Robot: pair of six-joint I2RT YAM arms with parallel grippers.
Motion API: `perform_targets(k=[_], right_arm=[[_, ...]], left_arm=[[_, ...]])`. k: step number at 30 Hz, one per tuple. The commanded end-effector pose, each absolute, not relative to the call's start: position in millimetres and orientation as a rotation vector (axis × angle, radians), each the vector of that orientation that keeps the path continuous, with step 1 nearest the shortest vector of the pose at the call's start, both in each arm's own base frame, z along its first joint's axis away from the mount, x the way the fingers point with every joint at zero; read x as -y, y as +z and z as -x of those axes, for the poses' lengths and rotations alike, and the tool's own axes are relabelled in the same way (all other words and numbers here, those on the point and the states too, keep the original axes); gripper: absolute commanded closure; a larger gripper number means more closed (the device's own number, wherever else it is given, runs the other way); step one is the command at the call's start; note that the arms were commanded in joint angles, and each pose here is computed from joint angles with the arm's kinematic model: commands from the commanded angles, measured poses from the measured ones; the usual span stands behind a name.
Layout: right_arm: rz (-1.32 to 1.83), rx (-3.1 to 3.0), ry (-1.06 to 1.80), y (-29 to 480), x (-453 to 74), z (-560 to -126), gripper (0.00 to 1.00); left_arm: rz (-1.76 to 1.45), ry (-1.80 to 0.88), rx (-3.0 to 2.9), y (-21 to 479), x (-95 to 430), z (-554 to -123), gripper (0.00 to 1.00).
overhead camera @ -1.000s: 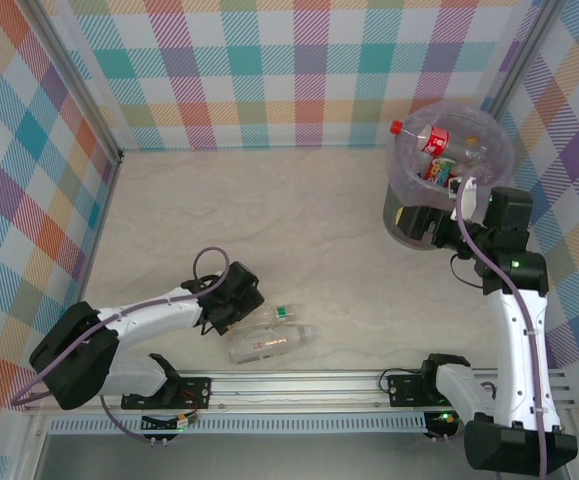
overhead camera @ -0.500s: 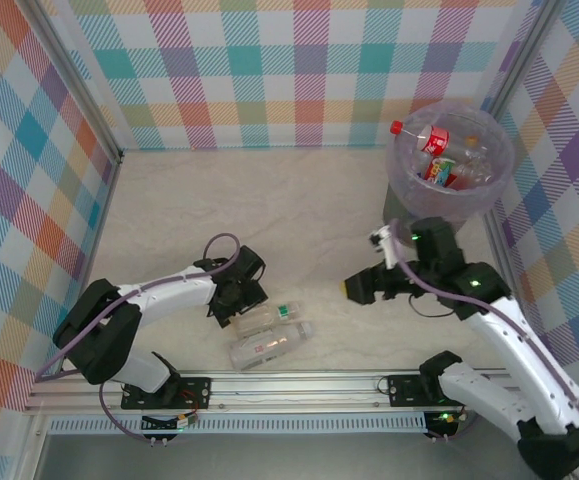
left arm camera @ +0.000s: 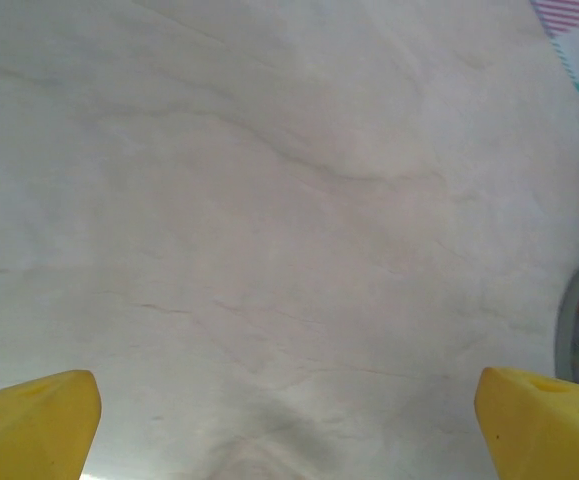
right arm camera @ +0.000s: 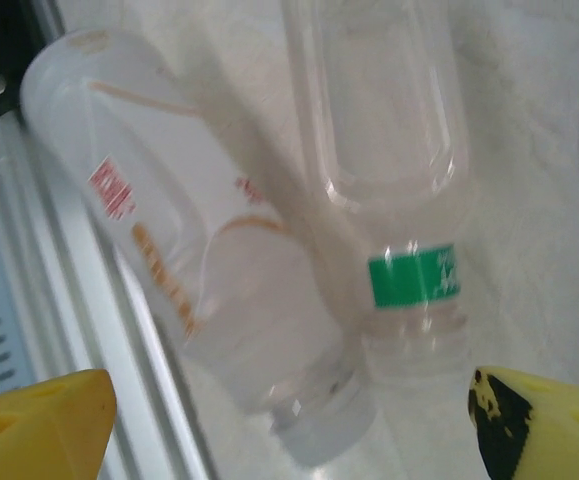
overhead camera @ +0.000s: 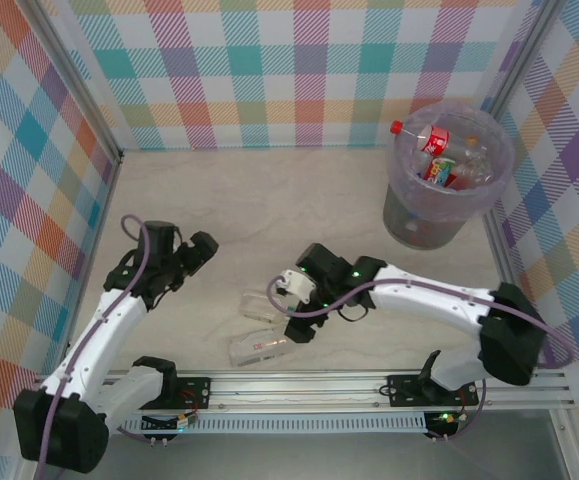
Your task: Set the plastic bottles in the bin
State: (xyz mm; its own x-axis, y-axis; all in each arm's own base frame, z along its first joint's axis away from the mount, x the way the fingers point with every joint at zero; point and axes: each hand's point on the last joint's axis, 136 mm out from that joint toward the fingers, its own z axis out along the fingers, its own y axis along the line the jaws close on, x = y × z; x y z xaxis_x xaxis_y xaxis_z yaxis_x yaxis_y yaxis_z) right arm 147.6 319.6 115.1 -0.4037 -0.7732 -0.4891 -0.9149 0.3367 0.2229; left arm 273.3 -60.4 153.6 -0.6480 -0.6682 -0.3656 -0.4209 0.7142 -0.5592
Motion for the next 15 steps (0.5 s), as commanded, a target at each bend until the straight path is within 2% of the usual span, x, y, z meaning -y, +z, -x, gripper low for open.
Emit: perform_targets(k=[1, 7, 15], right_arm=[[1.523, -2.211, 0.645, 121.3, -352.1, -167.0, 0.10], [1.491, -2.258, 0.632, 99.3, -385.4, -169.3, 0.12], [1.471, -2.358, 0.557, 65.4, -397.8, -182.5, 0.17]], left_arm=[[0.825, -0.596, -2.472, 132.5, 53.3, -244.6, 0.04], [0.877, -0.644, -2.455, 127.5, 42.8, -240.4, 0.03], [0.886, -0.681, -2.453, 118.3, 46.6, -237.3, 0.03]])
